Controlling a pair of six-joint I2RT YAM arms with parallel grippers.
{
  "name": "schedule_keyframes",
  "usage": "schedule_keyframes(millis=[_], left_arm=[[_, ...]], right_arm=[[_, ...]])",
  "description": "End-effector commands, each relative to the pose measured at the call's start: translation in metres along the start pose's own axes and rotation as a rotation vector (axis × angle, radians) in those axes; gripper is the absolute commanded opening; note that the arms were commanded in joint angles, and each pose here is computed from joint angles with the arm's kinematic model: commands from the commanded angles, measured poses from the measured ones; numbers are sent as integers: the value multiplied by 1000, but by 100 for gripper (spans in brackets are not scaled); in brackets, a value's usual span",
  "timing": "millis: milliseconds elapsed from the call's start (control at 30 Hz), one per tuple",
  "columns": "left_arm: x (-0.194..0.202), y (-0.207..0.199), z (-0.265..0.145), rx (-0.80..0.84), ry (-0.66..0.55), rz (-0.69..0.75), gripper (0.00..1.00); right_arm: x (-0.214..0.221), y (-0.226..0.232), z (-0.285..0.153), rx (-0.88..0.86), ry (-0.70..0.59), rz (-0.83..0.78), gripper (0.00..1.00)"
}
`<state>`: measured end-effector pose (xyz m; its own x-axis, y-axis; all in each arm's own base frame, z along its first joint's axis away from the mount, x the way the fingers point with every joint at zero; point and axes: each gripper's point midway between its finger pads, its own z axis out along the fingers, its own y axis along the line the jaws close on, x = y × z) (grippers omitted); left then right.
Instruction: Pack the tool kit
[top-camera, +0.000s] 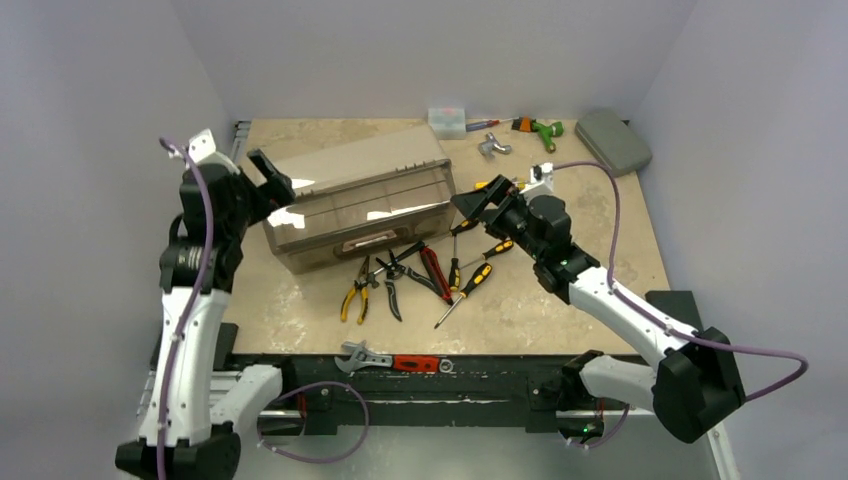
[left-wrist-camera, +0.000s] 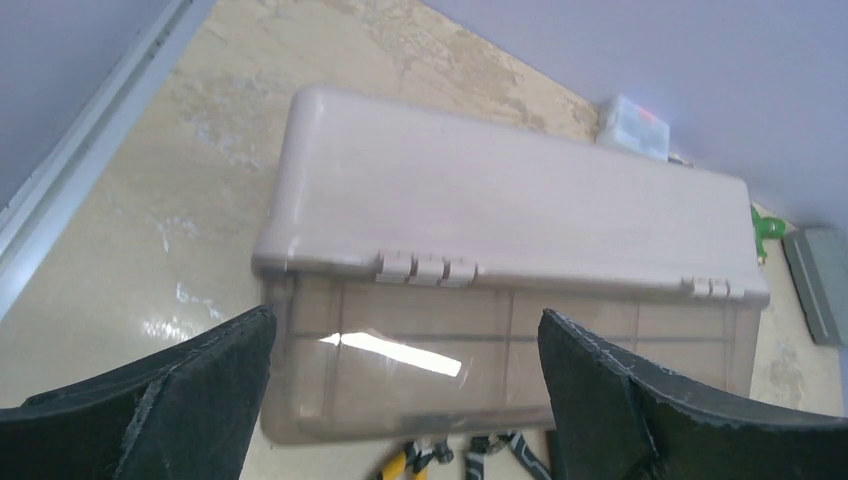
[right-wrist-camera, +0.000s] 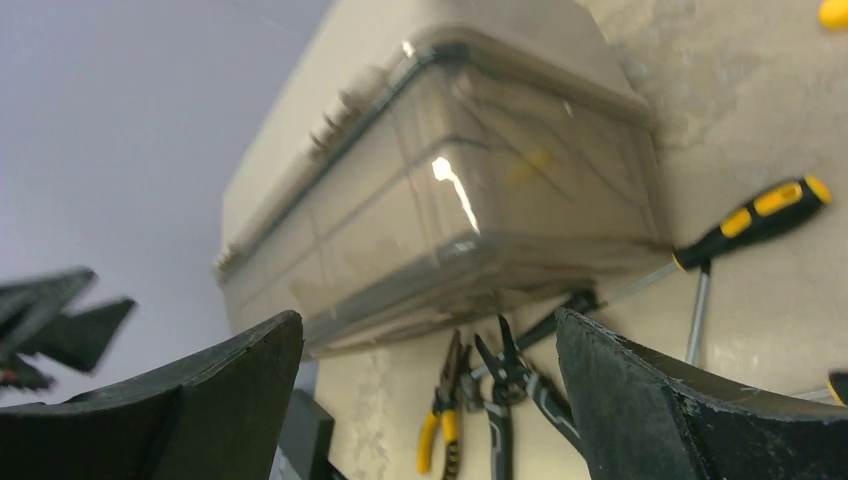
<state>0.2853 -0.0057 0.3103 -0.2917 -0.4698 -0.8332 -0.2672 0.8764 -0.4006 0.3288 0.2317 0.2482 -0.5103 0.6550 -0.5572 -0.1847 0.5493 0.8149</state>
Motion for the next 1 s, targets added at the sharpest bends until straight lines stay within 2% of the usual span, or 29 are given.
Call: schedule_keyframes(millis=[0, 300, 433, 633, 800, 967], left_arm=[[-29, 0, 27, -51, 57, 68, 100], [-89, -2, 99, -29, 102, 79, 100], [-85, 3, 137, 12, 217, 39, 98], [-46, 18, 178, 57, 376, -136, 96], [-8, 16, 190, 102, 520, -230, 93], [15, 6, 176, 151, 566, -297, 90]], right_arm=[[26, 0, -3, -73, 92, -7, 95], [106, 25, 8, -162, 275, -42, 92], [138, 32, 19, -201, 326, 11, 91], [154, 44, 59, -238, 366, 47, 90], [134, 61, 93, -263, 327, 56, 90], [87, 63, 123, -271, 255, 69, 90]])
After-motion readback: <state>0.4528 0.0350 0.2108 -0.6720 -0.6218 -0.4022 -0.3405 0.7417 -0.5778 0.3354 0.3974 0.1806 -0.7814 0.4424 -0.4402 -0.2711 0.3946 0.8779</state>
